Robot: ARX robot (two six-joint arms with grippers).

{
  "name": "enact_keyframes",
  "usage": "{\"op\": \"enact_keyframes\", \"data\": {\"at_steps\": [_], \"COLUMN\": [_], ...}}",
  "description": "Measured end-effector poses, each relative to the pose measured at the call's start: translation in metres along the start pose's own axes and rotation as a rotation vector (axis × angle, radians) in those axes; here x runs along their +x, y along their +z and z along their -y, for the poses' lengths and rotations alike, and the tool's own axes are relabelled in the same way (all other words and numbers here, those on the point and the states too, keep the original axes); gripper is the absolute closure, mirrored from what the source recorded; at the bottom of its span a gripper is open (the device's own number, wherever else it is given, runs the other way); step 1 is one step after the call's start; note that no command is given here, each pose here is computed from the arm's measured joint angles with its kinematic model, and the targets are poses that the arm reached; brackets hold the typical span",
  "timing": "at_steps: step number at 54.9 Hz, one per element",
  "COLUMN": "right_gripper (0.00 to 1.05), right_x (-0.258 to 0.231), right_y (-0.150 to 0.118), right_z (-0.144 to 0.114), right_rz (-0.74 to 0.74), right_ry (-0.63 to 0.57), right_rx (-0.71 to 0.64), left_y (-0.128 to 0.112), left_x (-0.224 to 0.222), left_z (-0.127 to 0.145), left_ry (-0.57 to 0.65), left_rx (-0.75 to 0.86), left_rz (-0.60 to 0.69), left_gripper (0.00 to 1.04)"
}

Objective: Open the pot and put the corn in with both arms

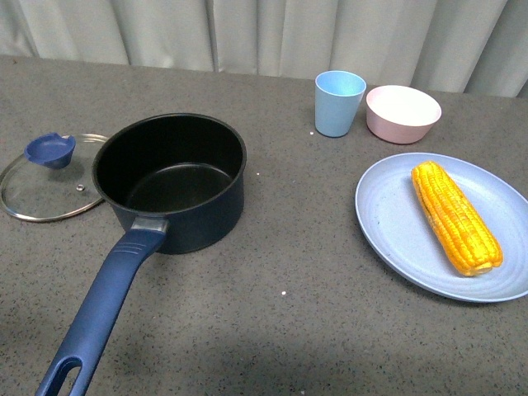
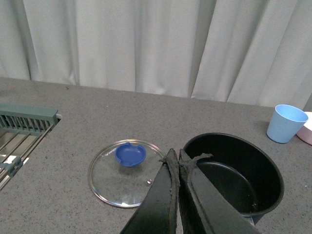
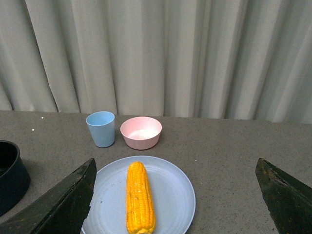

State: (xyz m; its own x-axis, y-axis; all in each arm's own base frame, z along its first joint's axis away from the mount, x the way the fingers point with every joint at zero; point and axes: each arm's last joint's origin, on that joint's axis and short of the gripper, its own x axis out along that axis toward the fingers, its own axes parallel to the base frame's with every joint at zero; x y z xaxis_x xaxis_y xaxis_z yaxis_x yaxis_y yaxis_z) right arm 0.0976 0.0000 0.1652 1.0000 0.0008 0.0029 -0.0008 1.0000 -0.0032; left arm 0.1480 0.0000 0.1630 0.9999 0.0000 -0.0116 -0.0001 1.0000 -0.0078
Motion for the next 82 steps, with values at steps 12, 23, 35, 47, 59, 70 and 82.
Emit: {"op": "enact_keyframes", "data": {"at_steps": [12,23,35,47,59,70,82], "right_gripper": [0.09,0.09,0.09,0.09,0.09,0.09,0.09], "right_x": [0.000,0.000,0.001,0.022,0.079,0.136,0.196], "right_y": [0.000,0.000,-0.001,-0.006,0.002,-0.015,-0.039], "right_z": [0.000,0.000,0.000,0.004,0.016,0.017,0.004], "right_rz": [0.000,0.000,-0.061,-0.235,-0.405,-0.666,-0.882], "right_ry": [0.000,0.000,-0.126,-0.301,-0.124,-0.010,0.081], "right_rx": [0.000,0.000,-0.019,-0.035,0.024,0.066,0.079], "left_y": [0.005,0.008,0.010,0.010,0.010,0.010,0.007], "left_x": [-0.009,-0.017,-0.027,-0.032,-0.036,-0.039,-0.051], "left_z": [0.000,0.000,0.000,0.000,0.000,0.000,0.000], "left_ry": [0.000,0.000,-0.001,-0.001,0.000,0.000,0.000], "left_rx": [0.000,0.000,0.000,0.000,0.000,0.000,0.000], "left_rz": [0.018,0.026,0.033,0.034,0.034,0.035,0.028], "left_gripper": [1.01,1.01,1.01,1.01,1.01,1.01,1.01]}}
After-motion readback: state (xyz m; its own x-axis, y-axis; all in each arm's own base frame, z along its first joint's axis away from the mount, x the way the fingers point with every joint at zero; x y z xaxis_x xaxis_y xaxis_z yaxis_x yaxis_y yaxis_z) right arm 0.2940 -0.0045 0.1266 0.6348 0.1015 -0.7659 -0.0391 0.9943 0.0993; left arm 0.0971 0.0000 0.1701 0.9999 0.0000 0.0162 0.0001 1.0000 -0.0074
